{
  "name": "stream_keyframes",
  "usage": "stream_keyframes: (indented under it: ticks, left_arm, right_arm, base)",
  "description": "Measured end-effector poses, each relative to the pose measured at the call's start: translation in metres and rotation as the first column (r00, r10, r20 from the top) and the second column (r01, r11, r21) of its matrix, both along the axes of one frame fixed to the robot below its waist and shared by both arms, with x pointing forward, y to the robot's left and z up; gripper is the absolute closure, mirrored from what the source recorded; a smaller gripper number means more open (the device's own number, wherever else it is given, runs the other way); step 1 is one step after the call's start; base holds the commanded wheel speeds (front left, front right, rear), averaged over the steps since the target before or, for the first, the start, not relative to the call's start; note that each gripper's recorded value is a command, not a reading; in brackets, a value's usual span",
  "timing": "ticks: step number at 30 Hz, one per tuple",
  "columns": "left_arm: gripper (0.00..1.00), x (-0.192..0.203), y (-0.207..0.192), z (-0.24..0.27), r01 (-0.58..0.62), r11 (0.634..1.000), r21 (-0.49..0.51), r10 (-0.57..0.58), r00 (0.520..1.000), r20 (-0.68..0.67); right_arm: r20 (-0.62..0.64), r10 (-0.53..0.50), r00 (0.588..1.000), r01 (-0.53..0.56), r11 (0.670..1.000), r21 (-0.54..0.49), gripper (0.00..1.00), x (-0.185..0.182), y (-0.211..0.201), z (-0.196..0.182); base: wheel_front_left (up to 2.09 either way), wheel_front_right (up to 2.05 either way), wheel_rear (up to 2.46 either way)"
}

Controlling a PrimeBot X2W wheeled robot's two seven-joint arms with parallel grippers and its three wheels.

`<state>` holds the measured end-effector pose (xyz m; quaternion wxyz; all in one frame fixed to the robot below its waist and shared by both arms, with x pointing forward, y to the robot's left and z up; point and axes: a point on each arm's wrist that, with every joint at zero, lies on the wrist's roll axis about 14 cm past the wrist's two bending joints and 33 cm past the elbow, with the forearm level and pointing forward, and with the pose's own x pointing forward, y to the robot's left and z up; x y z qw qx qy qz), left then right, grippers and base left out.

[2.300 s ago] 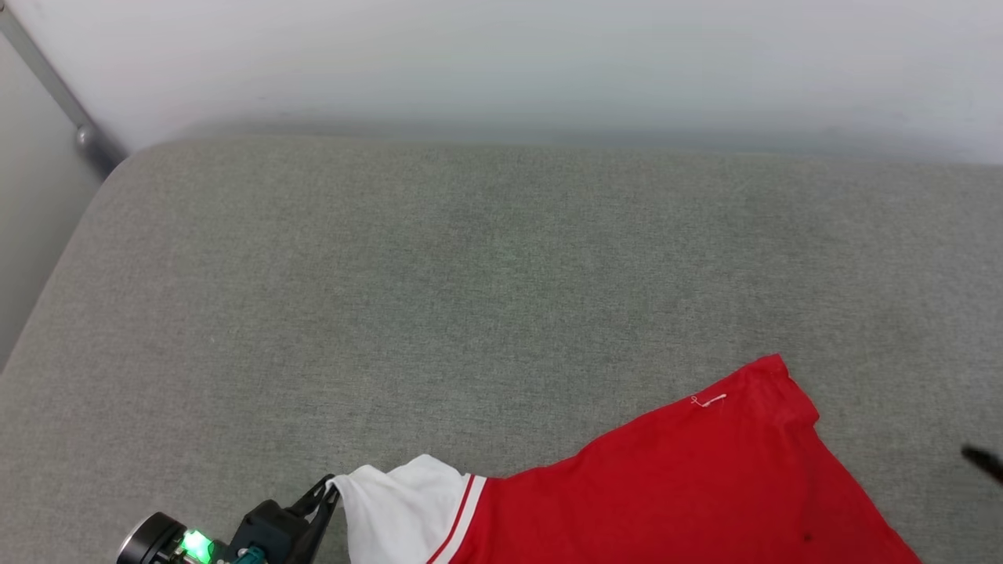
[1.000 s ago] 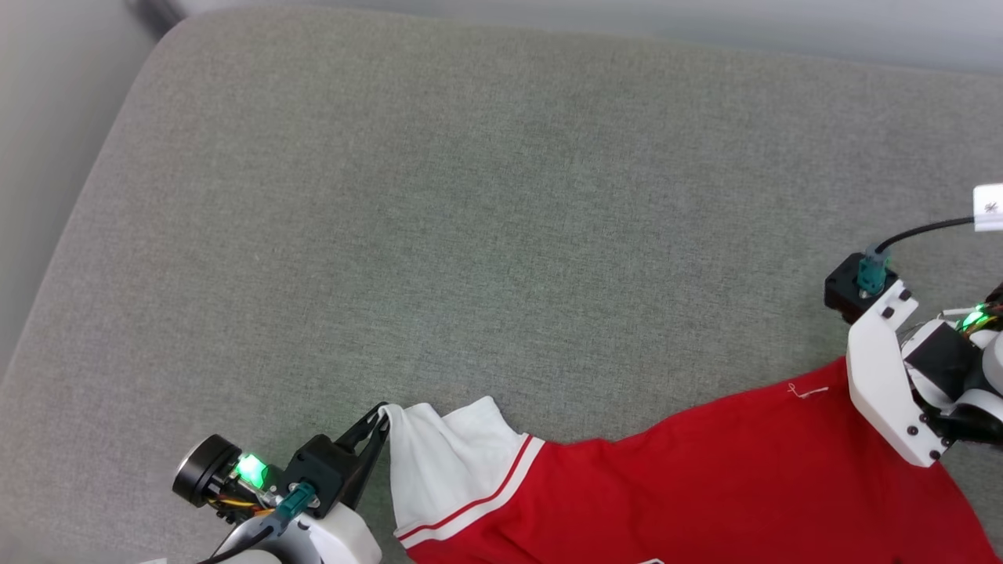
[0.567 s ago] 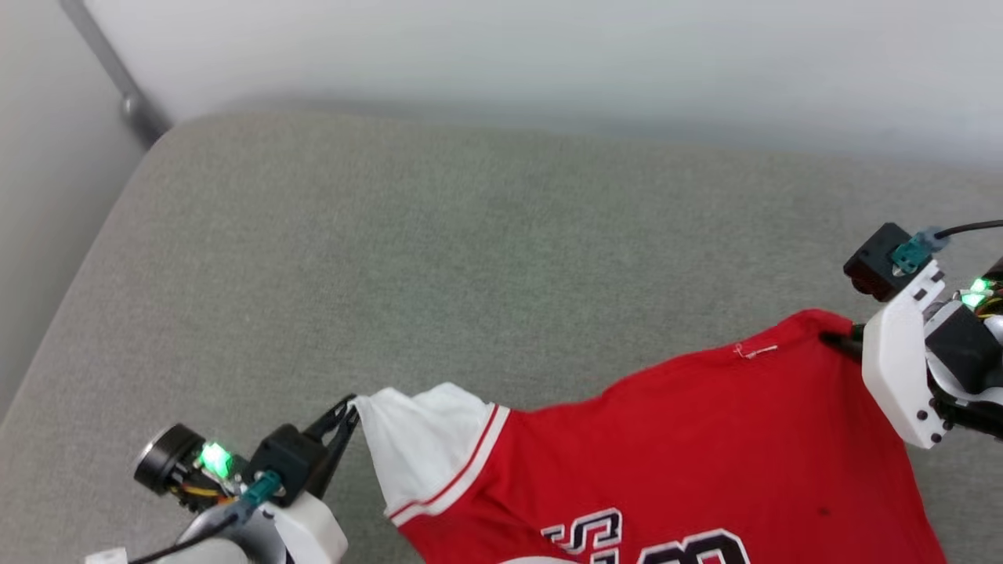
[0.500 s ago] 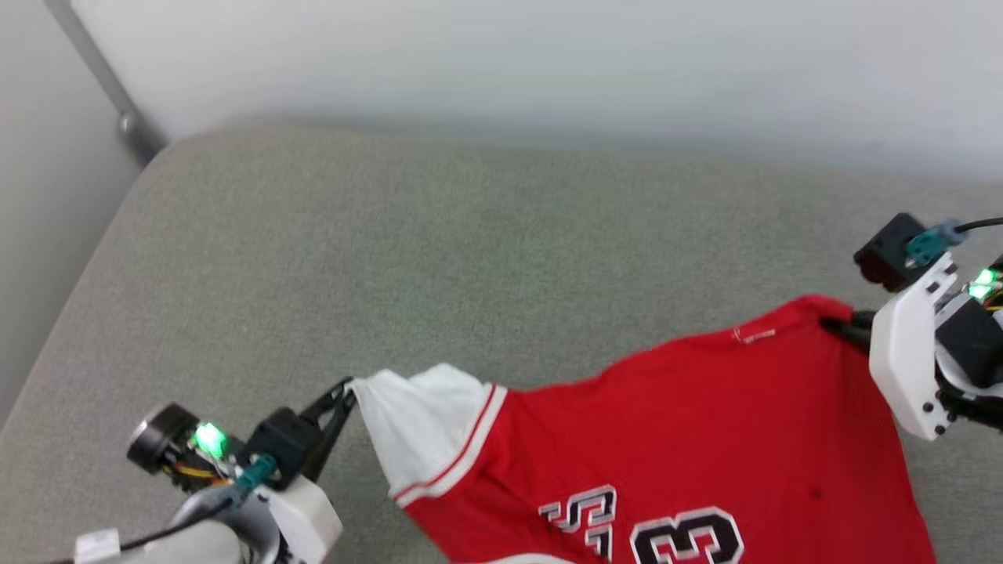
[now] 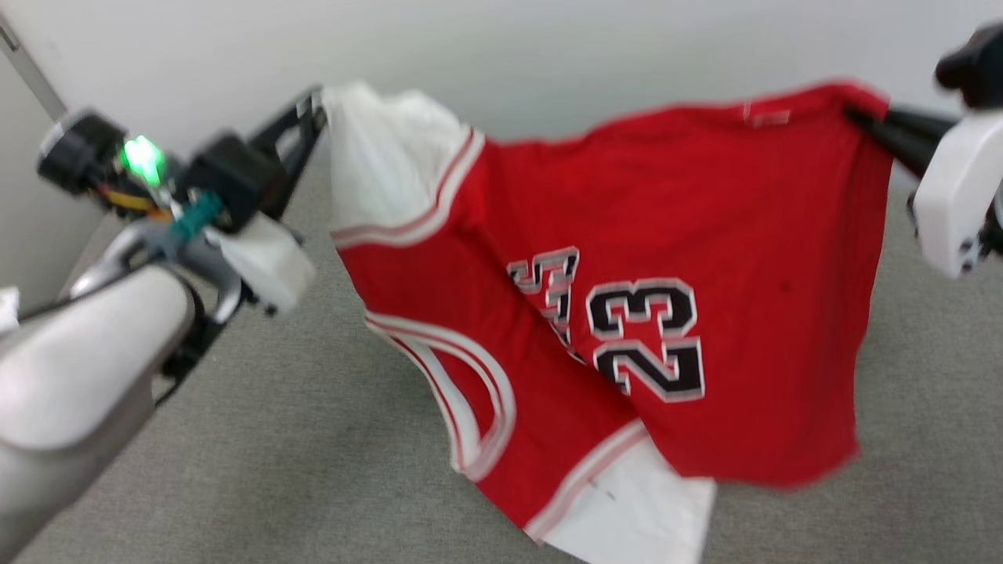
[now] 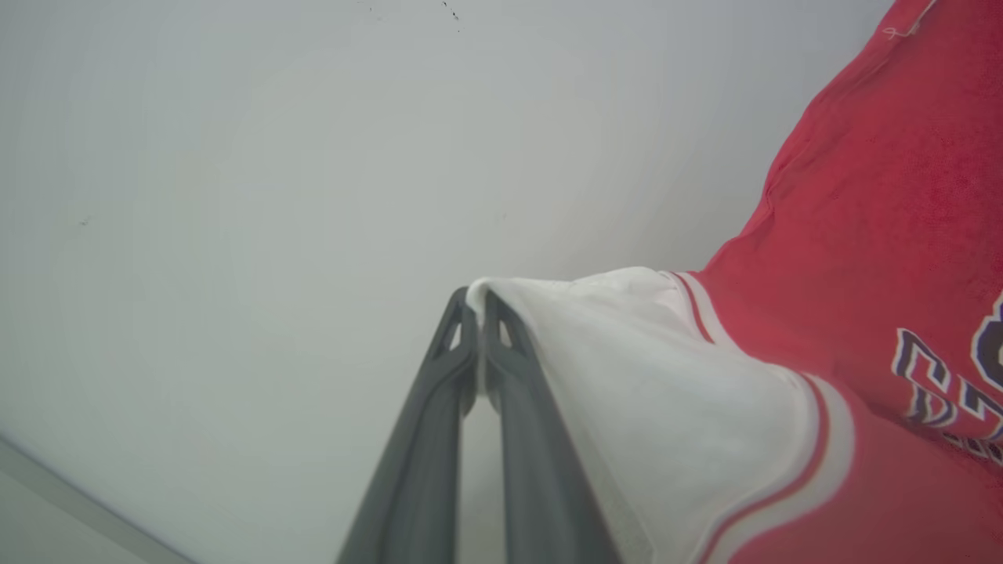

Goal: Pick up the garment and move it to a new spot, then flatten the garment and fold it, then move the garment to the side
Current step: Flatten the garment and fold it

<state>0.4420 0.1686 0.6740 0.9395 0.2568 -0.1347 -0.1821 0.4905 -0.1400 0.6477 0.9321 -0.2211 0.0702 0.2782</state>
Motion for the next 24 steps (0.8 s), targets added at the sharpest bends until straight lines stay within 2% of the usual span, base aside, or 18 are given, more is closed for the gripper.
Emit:
stream_keyframes:
  ticks: [4, 11, 16, 24]
  left_arm:
    - [1.0, 0.032, -0.004, 0.043, 0.003, 1.0, -0.023, -0.001, 0.997, 0.08]
    - [1.0, 0.095, -0.012, 0.102, -0.01, 0.999, -0.031, 0.015, 0.981, 0.195]
    - [1.0, 0.142, -0.008, 0.131, -0.072, 0.997, -0.031, 0.078, 0.962, 0.262]
    - [1.0, 0.192, -0.021, 0.163, -0.066, 0.997, -0.042, 0.076, 0.936, 0.344]
  right_arm:
    - [0.116, -0.029, 0.993, 0.025, 0.999, 0.038, 1.0, 0.028, 0.0, 0.046]
    - [0.255, -0.089, 0.963, 0.079, 0.996, 0.048, 1.0, 0.085, -0.005, 0.095]
    - [0.37, -0.135, 0.919, 0.121, 0.991, 0.06, 1.0, 0.127, -0.011, 0.128]
    - [0.49, -0.183, 0.852, 0.155, 0.983, 0.098, 1.0, 0.178, -0.016, 0.162]
  base:
    - [0.0, 0.0, 0.0]
    - [0.0, 0.0, 0.0]
    - [0.0, 0.0, 0.0]
    - [0.0, 0.0, 0.0]
